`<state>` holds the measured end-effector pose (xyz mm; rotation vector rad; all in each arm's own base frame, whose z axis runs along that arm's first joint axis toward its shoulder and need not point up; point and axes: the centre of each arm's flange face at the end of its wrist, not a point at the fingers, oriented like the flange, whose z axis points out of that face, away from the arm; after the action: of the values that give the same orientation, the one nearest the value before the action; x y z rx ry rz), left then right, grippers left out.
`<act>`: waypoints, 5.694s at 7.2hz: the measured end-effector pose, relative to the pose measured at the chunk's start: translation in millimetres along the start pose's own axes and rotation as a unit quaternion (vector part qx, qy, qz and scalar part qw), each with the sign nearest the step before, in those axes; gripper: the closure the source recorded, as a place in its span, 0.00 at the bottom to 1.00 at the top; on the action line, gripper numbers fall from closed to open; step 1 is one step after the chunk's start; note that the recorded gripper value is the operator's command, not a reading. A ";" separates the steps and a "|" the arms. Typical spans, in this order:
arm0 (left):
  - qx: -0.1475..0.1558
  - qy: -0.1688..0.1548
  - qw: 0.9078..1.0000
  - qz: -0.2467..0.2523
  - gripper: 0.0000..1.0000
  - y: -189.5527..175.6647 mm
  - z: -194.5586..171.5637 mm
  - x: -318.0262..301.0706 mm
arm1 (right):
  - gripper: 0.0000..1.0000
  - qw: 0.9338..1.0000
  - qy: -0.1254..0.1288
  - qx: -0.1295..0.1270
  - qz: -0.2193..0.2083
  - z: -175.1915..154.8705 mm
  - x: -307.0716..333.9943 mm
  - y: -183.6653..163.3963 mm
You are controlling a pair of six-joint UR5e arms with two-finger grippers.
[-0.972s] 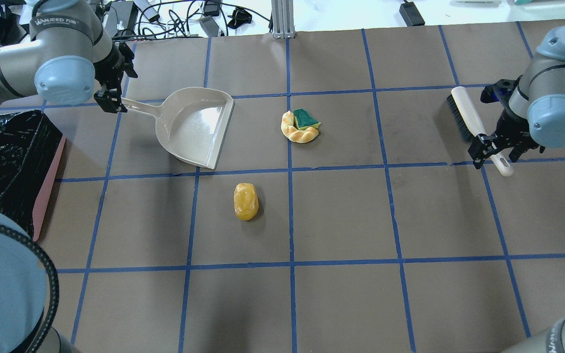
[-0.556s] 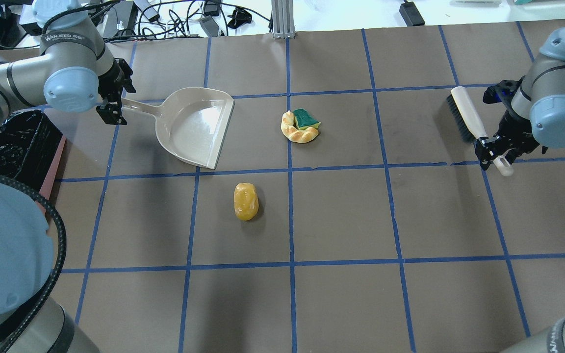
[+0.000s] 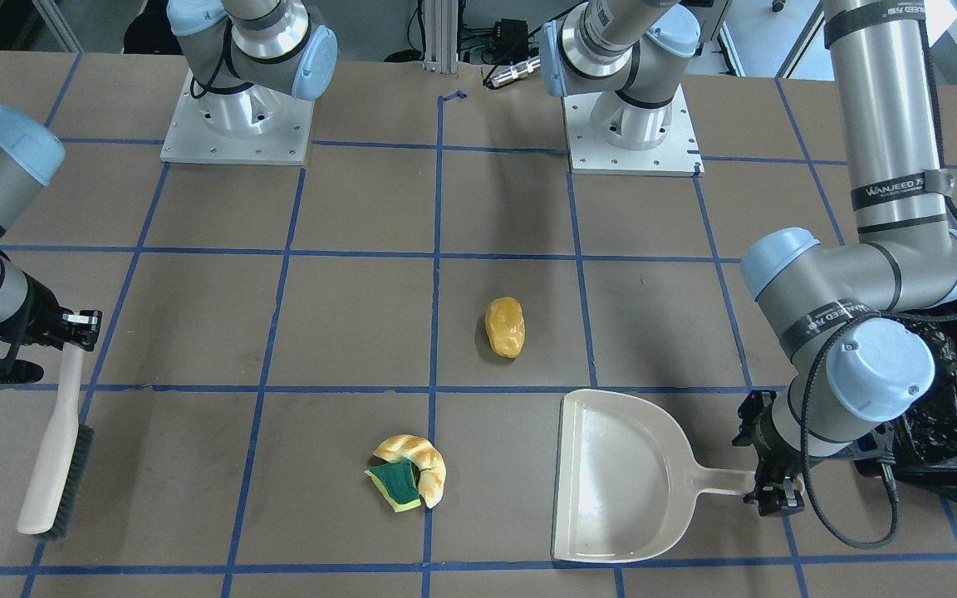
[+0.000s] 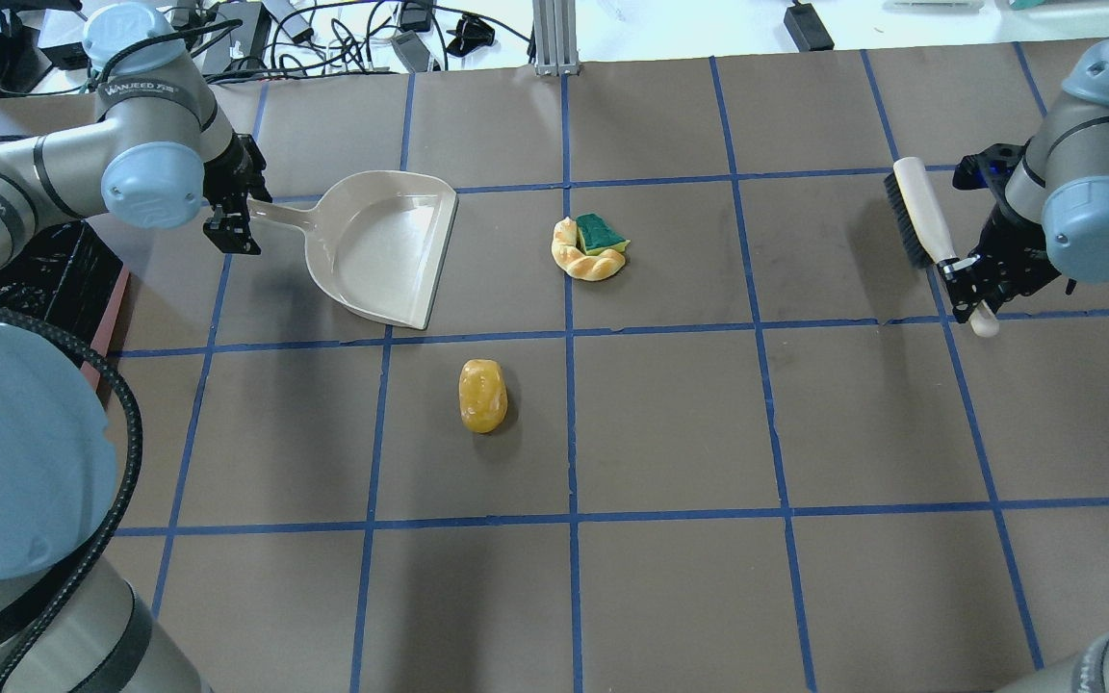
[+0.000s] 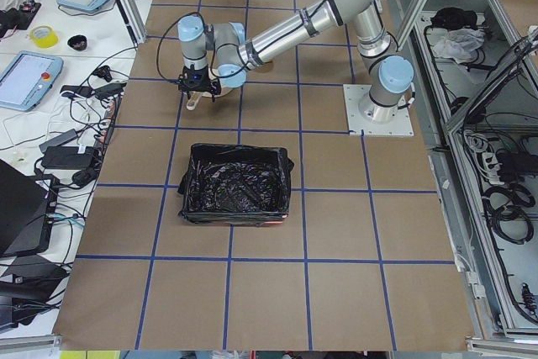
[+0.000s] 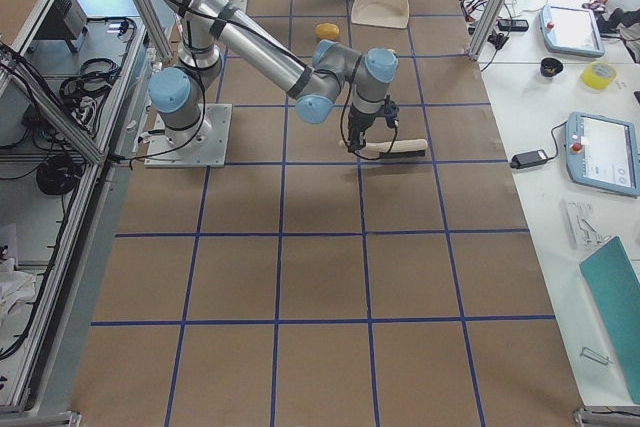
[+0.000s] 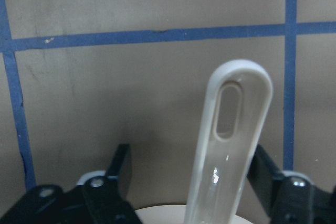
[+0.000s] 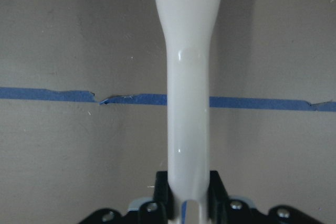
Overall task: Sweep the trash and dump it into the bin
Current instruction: 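Lift the brush with the right gripper and move it toward the sponge and roll, then sweep the sponge and bread roll into the dustpan with the brush, then move the brush behind the yellow potato with the right gripper, then sweep the yellow potato into the dustpan while the left gripper brings the dustpan closer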
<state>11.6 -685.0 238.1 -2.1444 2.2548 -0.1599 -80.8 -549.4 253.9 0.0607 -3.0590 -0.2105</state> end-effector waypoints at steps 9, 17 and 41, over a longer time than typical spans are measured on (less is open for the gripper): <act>0.088 0.040 0.994 0.054 1.00 89.9 -36.5 2.6 | 1.00 0.984 0.047 -0.044 0.168 -37.0 -326.8 31.0; 0.078 0.030 0.996 0.009 1.00 115.7 -21.5 14.8 | 1.00 0.992 -0.120 0.034 0.022 -11.4 -415.9 -15.8; 0.034 -0.001 0.998 0.056 1.00 59.1 -57.3 -36.9 | 1.00 0.972 0.009 -0.140 0.187 -75.9 -462.9 94.2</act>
<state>-50.3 -642.2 287.7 -1.9789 2.3261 -0.2280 383.1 -445.8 308.7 -0.5207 -2.9120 -0.6016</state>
